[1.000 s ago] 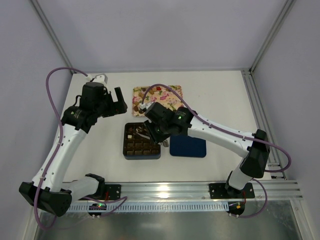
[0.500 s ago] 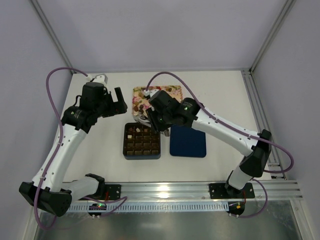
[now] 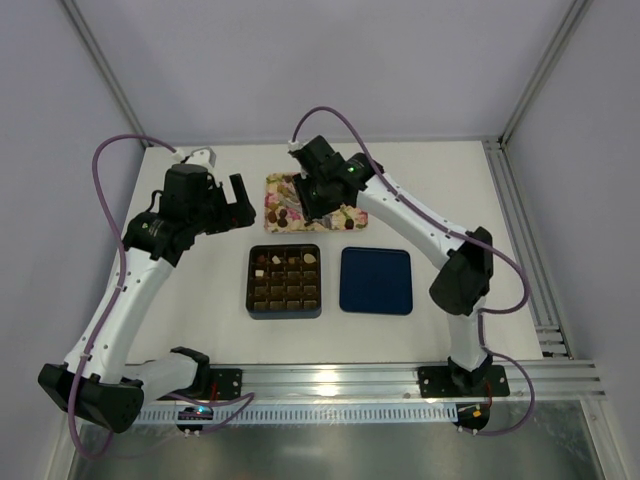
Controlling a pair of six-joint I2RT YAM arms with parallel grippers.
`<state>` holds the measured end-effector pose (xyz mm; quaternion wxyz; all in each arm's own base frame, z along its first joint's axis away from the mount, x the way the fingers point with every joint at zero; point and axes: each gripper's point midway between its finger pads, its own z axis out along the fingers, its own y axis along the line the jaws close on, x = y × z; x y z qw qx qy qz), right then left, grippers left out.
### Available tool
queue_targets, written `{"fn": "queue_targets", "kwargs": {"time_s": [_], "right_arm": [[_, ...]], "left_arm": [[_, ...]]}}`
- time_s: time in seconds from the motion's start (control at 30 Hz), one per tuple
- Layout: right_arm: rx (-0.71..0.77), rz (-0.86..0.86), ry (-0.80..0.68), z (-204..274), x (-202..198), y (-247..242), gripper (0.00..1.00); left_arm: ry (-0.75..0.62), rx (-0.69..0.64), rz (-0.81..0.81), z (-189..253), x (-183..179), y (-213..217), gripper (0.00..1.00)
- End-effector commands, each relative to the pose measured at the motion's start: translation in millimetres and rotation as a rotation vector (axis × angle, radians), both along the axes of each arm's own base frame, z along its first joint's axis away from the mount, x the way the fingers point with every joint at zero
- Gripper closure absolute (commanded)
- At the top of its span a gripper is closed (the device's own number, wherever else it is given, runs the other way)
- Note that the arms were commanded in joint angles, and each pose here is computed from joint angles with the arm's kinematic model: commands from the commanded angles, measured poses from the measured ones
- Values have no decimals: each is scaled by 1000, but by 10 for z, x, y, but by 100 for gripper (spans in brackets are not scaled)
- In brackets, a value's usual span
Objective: Pack the chocolate
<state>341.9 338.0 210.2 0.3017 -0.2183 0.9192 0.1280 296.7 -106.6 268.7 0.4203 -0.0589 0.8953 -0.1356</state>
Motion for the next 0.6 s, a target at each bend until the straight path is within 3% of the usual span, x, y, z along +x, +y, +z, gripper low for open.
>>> {"fn": "queue_targets", "kwargs": {"time_s": [0.0,0.27,0.57], "right_arm": [[26,38,-17,110,103,153,60],[-12,23,44,-257,175,234,60],[4,28,69,-356,175,299,60]], "left_arm": [[-40,-15,4,114,27,7,3],[-36,2,6,95,14,38,3],[-33,3,0,80,31,25,3]]}}
